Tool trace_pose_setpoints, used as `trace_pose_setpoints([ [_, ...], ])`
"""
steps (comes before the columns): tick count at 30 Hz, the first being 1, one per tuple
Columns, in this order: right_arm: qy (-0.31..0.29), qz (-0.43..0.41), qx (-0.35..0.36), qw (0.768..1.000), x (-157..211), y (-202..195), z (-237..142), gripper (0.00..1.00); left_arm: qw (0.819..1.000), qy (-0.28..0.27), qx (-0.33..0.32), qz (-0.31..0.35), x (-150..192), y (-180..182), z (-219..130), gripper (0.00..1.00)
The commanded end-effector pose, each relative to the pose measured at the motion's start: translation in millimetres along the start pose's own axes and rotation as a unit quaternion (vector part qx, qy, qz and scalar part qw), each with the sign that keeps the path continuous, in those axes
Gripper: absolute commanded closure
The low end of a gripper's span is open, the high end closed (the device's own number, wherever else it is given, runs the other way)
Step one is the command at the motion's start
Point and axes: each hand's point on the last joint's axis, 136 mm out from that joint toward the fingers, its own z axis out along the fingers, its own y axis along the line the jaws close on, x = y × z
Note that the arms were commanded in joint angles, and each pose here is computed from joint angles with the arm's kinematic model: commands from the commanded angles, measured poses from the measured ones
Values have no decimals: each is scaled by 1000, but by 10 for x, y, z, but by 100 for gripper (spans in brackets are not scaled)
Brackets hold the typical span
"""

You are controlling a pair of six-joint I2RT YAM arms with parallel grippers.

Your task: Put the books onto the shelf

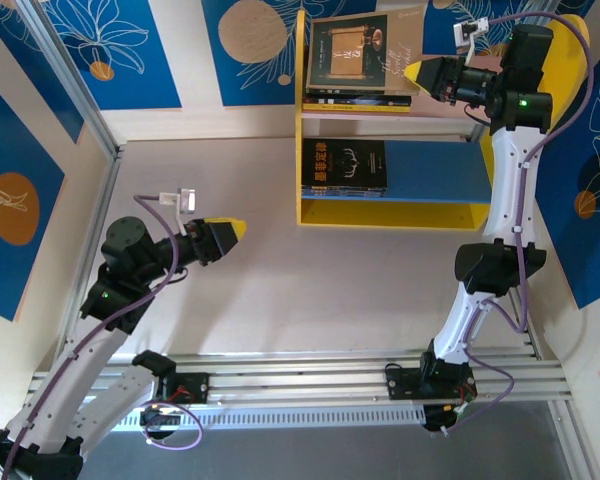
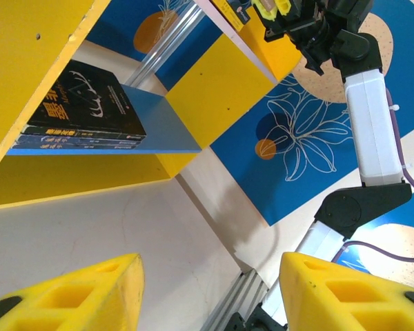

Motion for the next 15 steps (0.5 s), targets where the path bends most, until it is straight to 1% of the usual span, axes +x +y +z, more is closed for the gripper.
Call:
trace_pose_setpoints([
  [1, -4, -42, -12, 999, -37, 214, -23, 100, 1000, -6, 4, 19, -37, -68, -31, 45],
  [15, 0, -33, -7, 999, -42, 123, 55, 90, 1000, -6, 2, 20, -38, -54, -26, 45],
])
